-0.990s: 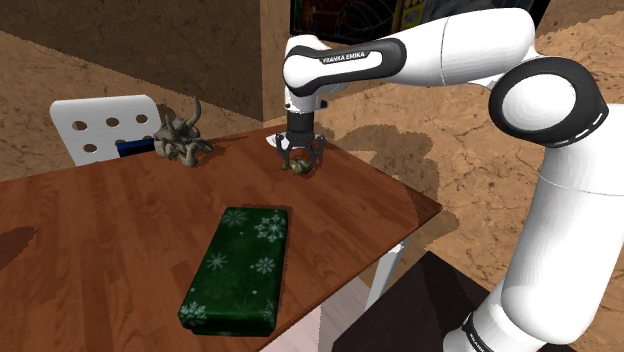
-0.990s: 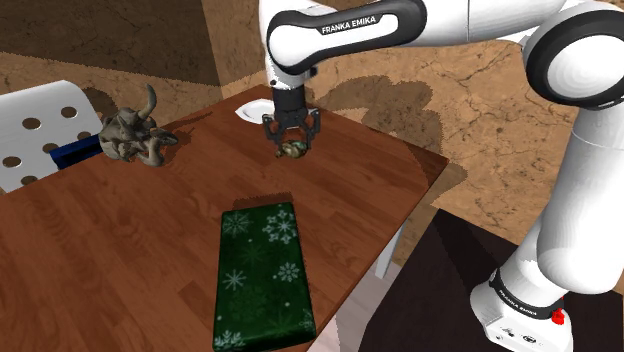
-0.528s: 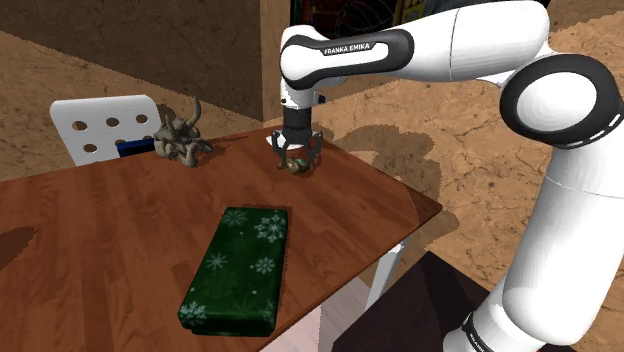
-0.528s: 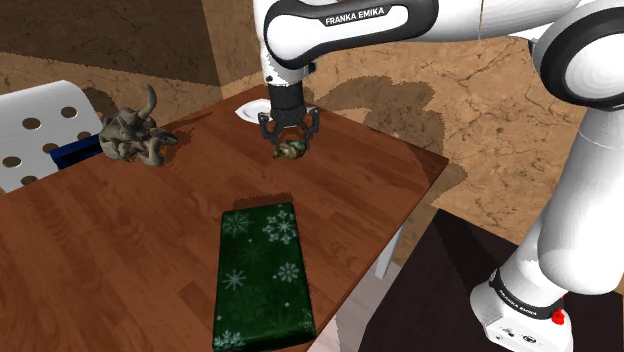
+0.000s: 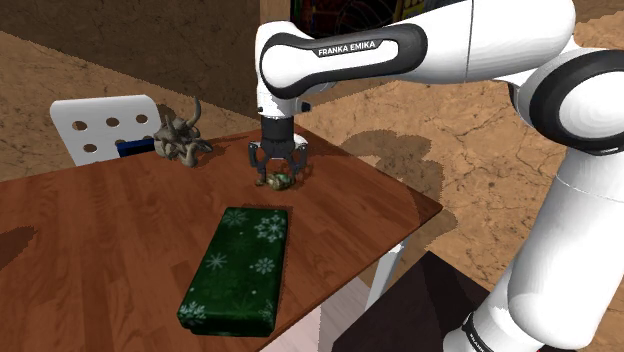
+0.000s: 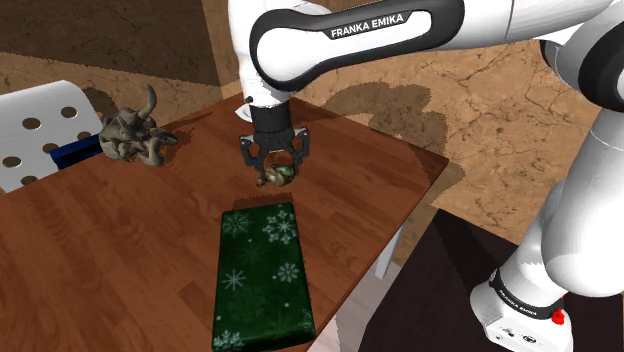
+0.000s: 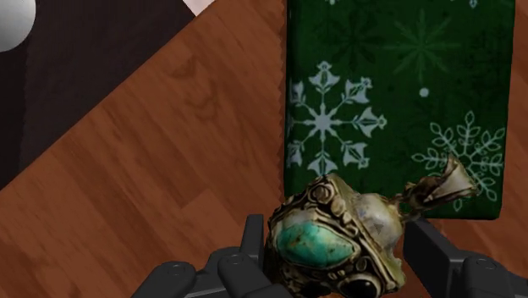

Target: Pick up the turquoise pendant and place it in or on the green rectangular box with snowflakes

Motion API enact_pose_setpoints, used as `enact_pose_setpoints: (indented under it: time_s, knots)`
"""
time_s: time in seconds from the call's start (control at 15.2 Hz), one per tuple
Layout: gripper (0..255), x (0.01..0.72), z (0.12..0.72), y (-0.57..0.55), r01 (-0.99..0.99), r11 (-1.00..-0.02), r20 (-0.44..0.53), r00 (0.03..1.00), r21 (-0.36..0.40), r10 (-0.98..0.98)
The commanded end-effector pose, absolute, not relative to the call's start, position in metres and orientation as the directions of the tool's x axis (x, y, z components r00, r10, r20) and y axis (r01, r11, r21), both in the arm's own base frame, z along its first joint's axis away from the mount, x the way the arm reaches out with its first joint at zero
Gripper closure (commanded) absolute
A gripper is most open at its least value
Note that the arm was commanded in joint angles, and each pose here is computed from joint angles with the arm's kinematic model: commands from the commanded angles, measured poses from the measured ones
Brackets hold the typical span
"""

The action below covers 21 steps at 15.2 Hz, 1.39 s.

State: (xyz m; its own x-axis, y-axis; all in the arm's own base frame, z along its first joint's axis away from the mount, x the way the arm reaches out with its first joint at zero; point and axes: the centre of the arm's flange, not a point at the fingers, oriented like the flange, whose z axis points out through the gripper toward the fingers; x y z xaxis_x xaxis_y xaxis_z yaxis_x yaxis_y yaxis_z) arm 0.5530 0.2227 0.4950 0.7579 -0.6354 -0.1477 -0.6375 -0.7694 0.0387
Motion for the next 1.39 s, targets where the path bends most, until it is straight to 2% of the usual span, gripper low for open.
enact_pose_setpoints:
  time_s: [0.0, 0.66, 1.32]
  knots:
    - [255, 0.542, 0.497, 0.245, -0.639, -0.768, -0.148, 0.757, 0.039, -0.637]
    - [255, 0.482, 0.502, 0.361, -0.639, -0.768, -0.148, 0.757, 0.039, -0.637]
    - [255, 0.482, 0.449, 0.361, -0.639, -0.768, -0.148, 0.757, 0.039, -0.637]
